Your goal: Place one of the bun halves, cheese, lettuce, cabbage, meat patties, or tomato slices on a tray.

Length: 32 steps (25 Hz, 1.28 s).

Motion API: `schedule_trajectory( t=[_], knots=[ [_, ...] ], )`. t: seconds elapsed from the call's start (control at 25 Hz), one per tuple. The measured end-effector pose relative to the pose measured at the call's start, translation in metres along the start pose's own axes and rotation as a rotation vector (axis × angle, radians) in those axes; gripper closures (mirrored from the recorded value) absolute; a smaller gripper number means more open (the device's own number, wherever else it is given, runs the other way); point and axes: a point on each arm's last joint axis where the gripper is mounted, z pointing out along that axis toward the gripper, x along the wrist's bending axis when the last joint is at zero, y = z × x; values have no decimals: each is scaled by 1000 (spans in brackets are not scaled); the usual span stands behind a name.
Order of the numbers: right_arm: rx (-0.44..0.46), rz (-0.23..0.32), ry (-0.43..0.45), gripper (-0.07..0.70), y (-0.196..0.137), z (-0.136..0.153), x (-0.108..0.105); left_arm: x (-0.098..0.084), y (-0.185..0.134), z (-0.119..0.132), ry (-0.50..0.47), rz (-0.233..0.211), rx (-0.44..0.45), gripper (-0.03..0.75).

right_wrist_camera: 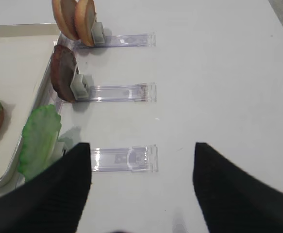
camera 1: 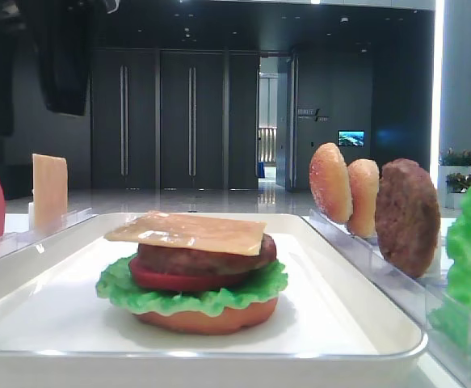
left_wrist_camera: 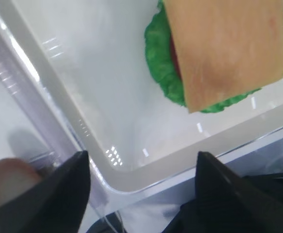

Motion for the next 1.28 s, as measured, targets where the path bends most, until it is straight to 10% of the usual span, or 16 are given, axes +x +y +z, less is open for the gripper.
schedule_trajectory(
  t=[0.56, 1.28],
  knots=[
    [0, 0, 0, 197, 0, 0, 0, 12, 5, -20, 107, -29, 10, 200],
    [0, 0, 0, 197, 0, 0, 0, 142, -31, -101, 268, -340, -198, 200]
  ],
)
